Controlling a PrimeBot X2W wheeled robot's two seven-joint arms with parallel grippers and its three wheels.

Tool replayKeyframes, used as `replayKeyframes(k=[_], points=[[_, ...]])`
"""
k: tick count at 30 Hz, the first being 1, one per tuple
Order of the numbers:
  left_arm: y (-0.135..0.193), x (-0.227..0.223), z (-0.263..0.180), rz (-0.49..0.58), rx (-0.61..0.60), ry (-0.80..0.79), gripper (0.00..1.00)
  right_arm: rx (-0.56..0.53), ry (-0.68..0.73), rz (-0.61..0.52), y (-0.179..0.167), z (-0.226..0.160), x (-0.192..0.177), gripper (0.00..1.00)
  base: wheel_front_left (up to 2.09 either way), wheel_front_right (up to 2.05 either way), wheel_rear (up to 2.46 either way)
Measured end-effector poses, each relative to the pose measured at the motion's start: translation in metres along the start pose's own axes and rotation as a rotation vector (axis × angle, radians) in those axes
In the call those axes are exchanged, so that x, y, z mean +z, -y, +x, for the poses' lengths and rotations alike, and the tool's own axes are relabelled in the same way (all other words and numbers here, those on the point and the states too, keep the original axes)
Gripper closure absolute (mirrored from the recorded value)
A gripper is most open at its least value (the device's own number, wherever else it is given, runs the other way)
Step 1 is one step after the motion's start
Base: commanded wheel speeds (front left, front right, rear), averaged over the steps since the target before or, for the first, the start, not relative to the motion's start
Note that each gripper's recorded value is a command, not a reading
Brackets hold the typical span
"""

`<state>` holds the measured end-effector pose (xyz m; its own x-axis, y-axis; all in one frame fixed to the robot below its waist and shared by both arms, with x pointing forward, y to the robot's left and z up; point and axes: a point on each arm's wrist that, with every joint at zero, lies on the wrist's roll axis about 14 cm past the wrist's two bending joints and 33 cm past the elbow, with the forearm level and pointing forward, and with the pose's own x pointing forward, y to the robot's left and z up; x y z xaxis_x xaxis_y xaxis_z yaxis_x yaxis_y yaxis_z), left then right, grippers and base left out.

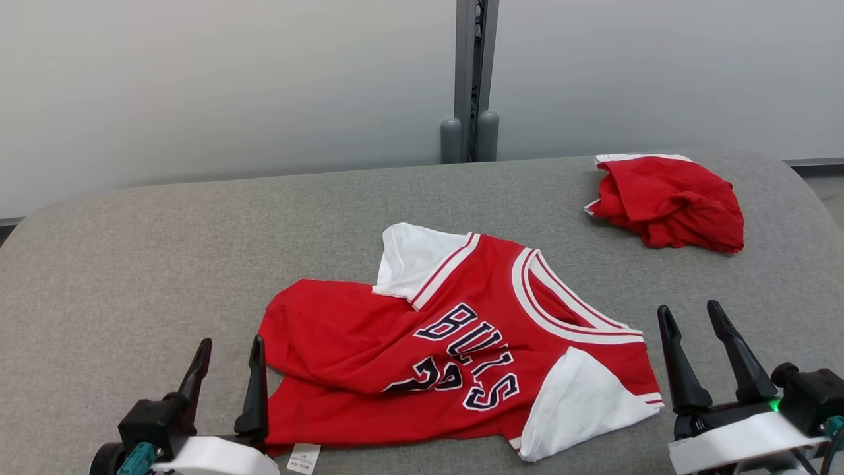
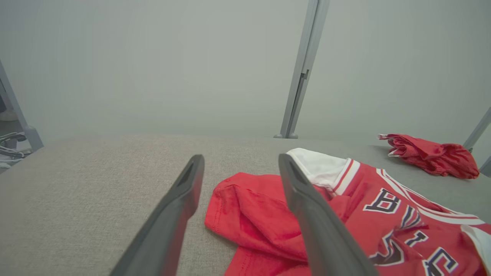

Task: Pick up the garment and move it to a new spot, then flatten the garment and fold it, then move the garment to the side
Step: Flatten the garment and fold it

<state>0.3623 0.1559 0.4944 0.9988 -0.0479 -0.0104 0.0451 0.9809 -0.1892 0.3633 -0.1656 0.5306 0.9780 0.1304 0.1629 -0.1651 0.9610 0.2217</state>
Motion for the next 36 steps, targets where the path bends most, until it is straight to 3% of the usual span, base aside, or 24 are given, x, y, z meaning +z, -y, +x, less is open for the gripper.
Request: replayKeyframes(k=[30, 36], points=[[-0.008, -0.005, -0.001, -0.002, 0.009, 0.005, 0.0, 0.003, 0.0, -0.005, 0.001, 0.0, 0.0, 0.0, 0.0, 0.0, 0.0], [-0.015, -0.011, -0.002, -0.008, 0.032, -0.014, 0.0, 0.01, -0.06, 0.019, 0.0, -0.002, -0.016, 0.0, 0.0, 0.0, 0.0]])
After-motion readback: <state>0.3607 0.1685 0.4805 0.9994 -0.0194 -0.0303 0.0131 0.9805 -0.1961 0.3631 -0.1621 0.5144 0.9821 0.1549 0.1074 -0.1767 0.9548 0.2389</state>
